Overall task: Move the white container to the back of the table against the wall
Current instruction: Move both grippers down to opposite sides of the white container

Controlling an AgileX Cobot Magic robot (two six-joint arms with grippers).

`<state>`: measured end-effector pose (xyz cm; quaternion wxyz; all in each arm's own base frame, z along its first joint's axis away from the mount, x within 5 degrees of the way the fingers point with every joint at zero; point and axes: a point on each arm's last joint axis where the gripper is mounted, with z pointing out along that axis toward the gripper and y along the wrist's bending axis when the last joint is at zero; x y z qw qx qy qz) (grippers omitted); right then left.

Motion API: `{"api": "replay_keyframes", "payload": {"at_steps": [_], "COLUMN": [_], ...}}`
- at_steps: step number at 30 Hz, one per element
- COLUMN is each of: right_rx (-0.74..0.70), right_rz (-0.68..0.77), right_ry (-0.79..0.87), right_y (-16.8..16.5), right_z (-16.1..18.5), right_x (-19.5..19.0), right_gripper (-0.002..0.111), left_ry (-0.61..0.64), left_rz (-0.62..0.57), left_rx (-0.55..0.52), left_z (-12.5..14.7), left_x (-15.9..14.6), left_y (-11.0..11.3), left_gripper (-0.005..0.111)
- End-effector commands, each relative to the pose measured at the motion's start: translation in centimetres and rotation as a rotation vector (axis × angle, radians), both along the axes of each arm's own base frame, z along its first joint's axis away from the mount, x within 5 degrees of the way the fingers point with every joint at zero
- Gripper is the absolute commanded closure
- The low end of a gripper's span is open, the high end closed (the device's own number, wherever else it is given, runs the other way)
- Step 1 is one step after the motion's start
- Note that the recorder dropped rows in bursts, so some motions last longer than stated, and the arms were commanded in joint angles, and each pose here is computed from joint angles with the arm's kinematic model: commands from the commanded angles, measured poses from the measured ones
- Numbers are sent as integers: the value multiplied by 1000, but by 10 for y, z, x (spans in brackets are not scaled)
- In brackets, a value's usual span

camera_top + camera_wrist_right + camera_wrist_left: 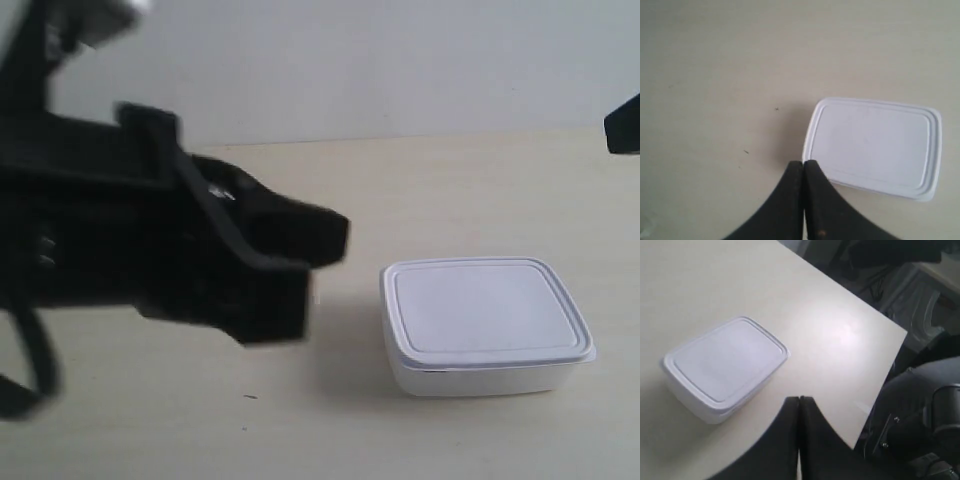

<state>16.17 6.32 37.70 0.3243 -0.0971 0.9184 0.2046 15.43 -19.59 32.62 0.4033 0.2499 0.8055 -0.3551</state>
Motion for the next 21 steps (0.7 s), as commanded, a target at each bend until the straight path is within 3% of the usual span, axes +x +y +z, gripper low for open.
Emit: {"api": "replay_keyframes", "payload": {"at_steps": [1, 7, 14, 21], "right_rx": [-65, -137, -197, -238], "right_rz": [5, 0, -20, -51], "right_ry": [71, 178, 340, 494], "right_y": [2, 5, 9, 16], "right_z": [-6, -47, -113, -149], "right_x": [-5, -7, 4, 27], "right_gripper": [108, 108, 108, 108], "left_ry": [45, 136, 147, 194], "left_rz": [-19, -2, 4, 67], "left_rx": [65, 156, 140, 153], "left_z": [-36, -79, -100, -131], "left_x": [6, 18, 9, 16], "left_y": [-38, -59, -83, -95], "left_gripper": [107, 107, 107, 107]}}
